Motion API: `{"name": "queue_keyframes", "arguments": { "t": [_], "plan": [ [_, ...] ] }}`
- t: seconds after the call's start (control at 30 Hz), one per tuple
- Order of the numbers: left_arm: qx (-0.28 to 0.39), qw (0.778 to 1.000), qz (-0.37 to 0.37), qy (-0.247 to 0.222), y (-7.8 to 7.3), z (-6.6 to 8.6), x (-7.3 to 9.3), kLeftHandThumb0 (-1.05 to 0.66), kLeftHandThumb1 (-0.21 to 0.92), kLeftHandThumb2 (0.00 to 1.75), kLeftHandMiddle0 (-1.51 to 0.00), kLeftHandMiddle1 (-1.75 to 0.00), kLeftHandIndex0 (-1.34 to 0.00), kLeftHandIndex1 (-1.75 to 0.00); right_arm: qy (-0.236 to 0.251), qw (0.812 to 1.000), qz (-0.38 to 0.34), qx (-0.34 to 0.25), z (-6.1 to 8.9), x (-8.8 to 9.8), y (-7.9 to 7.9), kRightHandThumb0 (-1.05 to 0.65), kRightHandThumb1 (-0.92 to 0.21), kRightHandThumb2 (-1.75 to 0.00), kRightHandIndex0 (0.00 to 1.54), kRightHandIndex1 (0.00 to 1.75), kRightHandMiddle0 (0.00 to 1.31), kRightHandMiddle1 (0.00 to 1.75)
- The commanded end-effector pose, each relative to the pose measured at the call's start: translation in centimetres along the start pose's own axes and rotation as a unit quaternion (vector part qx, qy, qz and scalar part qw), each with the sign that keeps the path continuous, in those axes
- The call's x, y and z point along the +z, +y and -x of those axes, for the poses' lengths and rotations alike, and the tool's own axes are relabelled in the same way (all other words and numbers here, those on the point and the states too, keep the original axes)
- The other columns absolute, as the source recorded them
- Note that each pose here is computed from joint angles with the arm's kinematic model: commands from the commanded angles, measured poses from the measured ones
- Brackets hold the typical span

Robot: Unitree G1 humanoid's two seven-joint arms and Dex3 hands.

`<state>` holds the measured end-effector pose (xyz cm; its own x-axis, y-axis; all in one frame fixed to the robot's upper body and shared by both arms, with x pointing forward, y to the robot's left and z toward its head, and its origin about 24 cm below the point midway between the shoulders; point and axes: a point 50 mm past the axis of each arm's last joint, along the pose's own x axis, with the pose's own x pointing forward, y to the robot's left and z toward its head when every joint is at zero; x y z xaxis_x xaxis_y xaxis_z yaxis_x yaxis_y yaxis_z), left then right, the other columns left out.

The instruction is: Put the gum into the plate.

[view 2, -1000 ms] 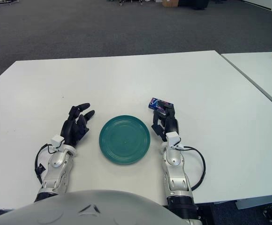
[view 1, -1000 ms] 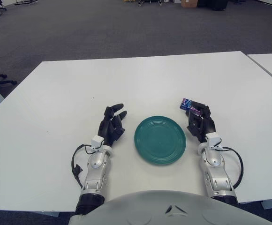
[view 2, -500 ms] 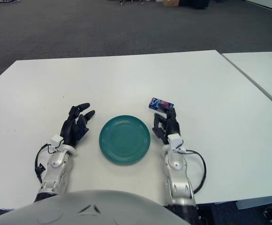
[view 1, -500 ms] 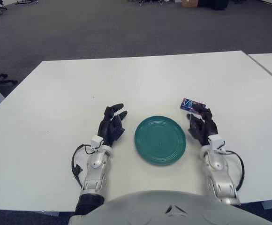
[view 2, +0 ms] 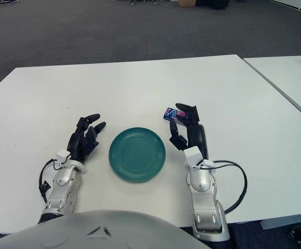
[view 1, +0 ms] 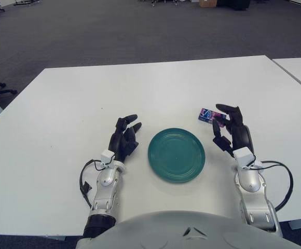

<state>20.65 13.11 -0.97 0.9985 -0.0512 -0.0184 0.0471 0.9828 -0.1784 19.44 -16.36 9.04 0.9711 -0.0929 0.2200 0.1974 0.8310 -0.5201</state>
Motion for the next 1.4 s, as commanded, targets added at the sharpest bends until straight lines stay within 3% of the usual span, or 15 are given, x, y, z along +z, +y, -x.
{"name": "queue_keyframes", "arguments": {
  "t": [0.0,0.1,0.23,0.47,0.77,1.37],
  "plan": [
    [0.004,1.000,-0.002,0.031,0.1,0.4,-0.9,-0.81,0.92,0.78,-0.41,-0.58,-0.11,-1.04,-0.045,0.996,0.071,-0.017,-1.0,0.7,-0.5,-0.65,-0.92,-0.67,0.40,0.40,0.03,0.98],
    [0.001,1.000,-0.002,0.031,-0.1,0.4,-0.9,-0.80,0.92,0.77,-0.42,-0.58,-0.12,-1.04,-0.058,0.989,0.131,-0.026,-2.0,0.4,-0.6,-0.66,-0.92,-0.66,0.38,0.39,0.02,0.98],
    [-0.002,0.999,-0.004,0.032,-0.1,0.4,-0.9,-0.77,0.92,0.76,-0.40,-0.58,-0.11,-1.04,-0.049,0.977,0.206,-0.023,-4.2,-1.6,0.1,-0.67,-0.92,-0.64,0.36,0.37,0.00,0.97],
    [-0.011,0.999,-0.014,0.033,-0.1,0.5,-0.8,-0.73,0.92,0.74,-0.39,-0.58,-0.10,-1.02,-0.004,0.951,0.306,0.036,-6.4,-4.9,2.3,-0.69,-0.92,-0.58,0.32,0.27,0.00,0.89],
    [-0.013,0.999,-0.022,0.033,-0.2,0.7,-0.4,-0.69,0.92,0.73,-0.37,-0.56,-0.08,-1.01,0.022,0.936,0.341,0.088,-7.7,-6.1,4.1,-0.68,-0.92,-0.50,0.31,0.20,0.00,0.81],
    [-0.019,0.999,-0.026,0.032,-0.3,0.9,0.0,-0.67,0.92,0.73,-0.39,-0.57,-0.07,-1.02,0.063,0.917,0.349,0.182,-7.8,-8.8,6.0,-0.67,-0.92,-0.48,0.34,0.17,0.00,0.75]
  ]
}}
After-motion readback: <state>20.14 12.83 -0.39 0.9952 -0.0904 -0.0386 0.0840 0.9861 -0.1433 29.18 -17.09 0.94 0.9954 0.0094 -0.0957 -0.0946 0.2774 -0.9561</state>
